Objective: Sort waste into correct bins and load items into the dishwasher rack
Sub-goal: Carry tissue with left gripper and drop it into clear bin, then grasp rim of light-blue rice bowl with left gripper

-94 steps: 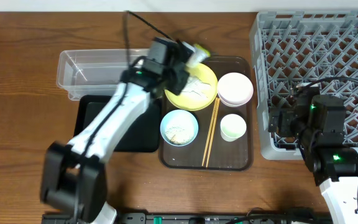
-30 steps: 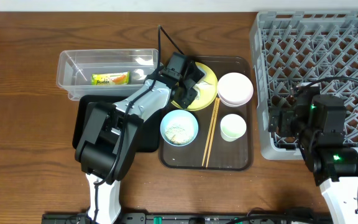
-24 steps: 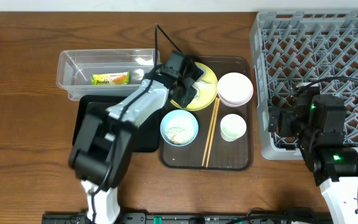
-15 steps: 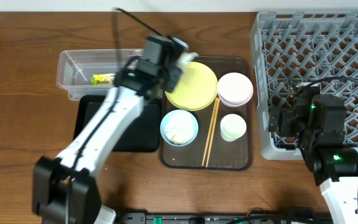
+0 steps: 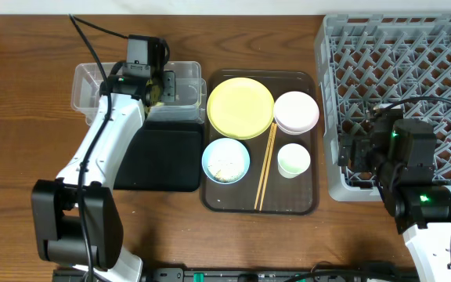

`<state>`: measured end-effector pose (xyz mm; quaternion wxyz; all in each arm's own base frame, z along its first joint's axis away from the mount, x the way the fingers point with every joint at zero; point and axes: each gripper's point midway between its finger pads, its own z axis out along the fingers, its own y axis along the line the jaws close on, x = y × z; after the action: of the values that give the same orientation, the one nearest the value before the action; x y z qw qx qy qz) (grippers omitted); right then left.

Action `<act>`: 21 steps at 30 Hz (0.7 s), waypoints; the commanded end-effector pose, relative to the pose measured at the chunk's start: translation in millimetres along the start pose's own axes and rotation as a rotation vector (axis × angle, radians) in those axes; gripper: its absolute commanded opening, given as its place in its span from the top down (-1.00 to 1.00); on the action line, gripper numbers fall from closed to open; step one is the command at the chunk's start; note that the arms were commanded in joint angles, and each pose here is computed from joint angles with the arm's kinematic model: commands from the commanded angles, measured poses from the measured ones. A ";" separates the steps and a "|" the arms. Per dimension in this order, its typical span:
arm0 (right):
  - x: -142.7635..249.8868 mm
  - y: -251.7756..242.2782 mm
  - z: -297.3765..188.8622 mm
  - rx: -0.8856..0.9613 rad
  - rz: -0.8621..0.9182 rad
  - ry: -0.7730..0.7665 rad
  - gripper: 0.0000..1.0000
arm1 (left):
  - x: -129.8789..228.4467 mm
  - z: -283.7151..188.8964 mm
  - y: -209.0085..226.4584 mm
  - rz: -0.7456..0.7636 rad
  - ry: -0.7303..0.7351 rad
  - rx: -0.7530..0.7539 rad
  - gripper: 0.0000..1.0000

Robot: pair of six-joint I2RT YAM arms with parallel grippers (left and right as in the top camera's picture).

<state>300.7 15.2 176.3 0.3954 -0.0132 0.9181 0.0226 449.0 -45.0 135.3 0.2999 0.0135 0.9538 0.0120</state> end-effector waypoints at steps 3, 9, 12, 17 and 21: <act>-8.2 -2.6 -4.1 0.006 0.017 -0.021 -0.99 | -4.3 -38.0 -6.3 -0.040 -0.029 0.019 -0.07; -8.3 -2.6 -4.1 0.006 0.017 -0.021 -0.99 | 34.6 -79.8 -70.7 0.000 0.098 0.246 -0.08; -8.2 -2.6 -4.1 0.006 0.017 -0.021 -0.99 | 61.5 -81.0 -97.7 0.018 0.190 0.273 -0.07; -8.2 -2.6 -4.1 0.006 0.017 -0.021 -0.99 | 99.3 -65.3 -141.8 0.074 0.302 0.296 -0.01; -8.1 -2.6 -4.1 0.006 0.017 -0.020 -0.98 | 130.3 -48.5 -170.2 0.113 0.397 0.292 0.01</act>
<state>300.8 15.2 176.6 0.3958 -0.0132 0.9180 0.0226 324.4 -199.5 120.4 0.1398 0.1177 0.9770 -0.1099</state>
